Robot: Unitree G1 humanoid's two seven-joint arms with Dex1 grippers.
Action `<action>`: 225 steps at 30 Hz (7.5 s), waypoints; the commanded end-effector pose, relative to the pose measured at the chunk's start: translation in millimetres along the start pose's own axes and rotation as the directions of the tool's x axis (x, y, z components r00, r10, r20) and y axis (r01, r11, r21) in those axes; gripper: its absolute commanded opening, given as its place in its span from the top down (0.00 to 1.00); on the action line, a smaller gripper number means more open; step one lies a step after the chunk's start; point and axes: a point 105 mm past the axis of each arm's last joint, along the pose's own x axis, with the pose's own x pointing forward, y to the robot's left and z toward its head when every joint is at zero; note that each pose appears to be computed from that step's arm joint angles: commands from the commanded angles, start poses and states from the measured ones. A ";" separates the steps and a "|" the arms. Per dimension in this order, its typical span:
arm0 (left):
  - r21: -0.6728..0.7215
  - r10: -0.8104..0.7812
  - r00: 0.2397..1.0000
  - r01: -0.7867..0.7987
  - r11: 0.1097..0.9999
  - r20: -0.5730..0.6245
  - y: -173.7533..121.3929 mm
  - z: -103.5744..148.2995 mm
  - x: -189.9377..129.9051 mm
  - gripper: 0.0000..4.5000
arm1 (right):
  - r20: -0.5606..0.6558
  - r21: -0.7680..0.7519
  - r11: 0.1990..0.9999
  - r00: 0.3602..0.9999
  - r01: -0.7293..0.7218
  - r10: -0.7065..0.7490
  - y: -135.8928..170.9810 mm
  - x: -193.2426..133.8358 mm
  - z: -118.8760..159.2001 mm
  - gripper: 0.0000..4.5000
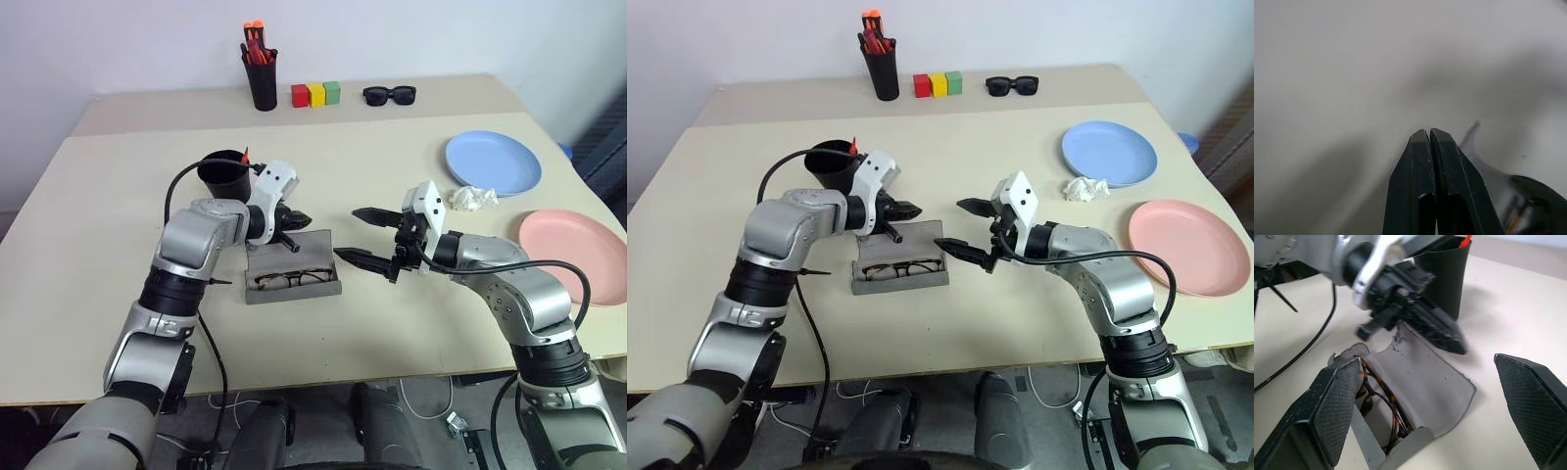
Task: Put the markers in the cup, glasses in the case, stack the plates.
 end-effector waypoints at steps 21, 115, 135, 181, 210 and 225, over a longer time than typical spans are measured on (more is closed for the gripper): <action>0.041 0.201 0.972 -0.207 0.977 0.123 34.9 11.4 -29.5 0.99 | 0.024 -0.061 0.998 1.000 0.011 -0.010 0.4 2.1 6.6 0.00; 0.383 -0.397 0.829 0.244 0.891 0.393 -27.7 27.4 -72.6 0.00 | -0.583 -0.188 0.466 0.284 0.865 -0.761 -104.5 -247.2 -74.2 0.99; 0.294 -0.167 0.788 -0.018 0.956 0.593 -18.9 49.9 -65.4 0.00 | -0.128 -0.421 0.468 0.460 0.777 -0.879 -218.7 -133.3 22.3 0.99; 0.246 -0.139 0.790 -0.015 0.969 0.597 -23.4 51.0 -73.9 0.00 | -0.307 -0.301 0.633 0.557 0.713 -0.772 -196.7 -117.6 -56.8 0.99; 0.208 -0.117 0.792 -0.013 0.978 0.600 -24.8 46.7 -78.4 0.00 | 0.092 -0.274 0.326 0.362 0.905 -0.928 -227.2 -136.1 40.4 0.33; 0.268 -0.094 0.861 -0.050 0.962 0.500 -15.4 1.7 -116.1 0.00 | 0.142 -0.222 0.974 0.990 0.037 -0.005 -62.3 -55.7 45.4 0.33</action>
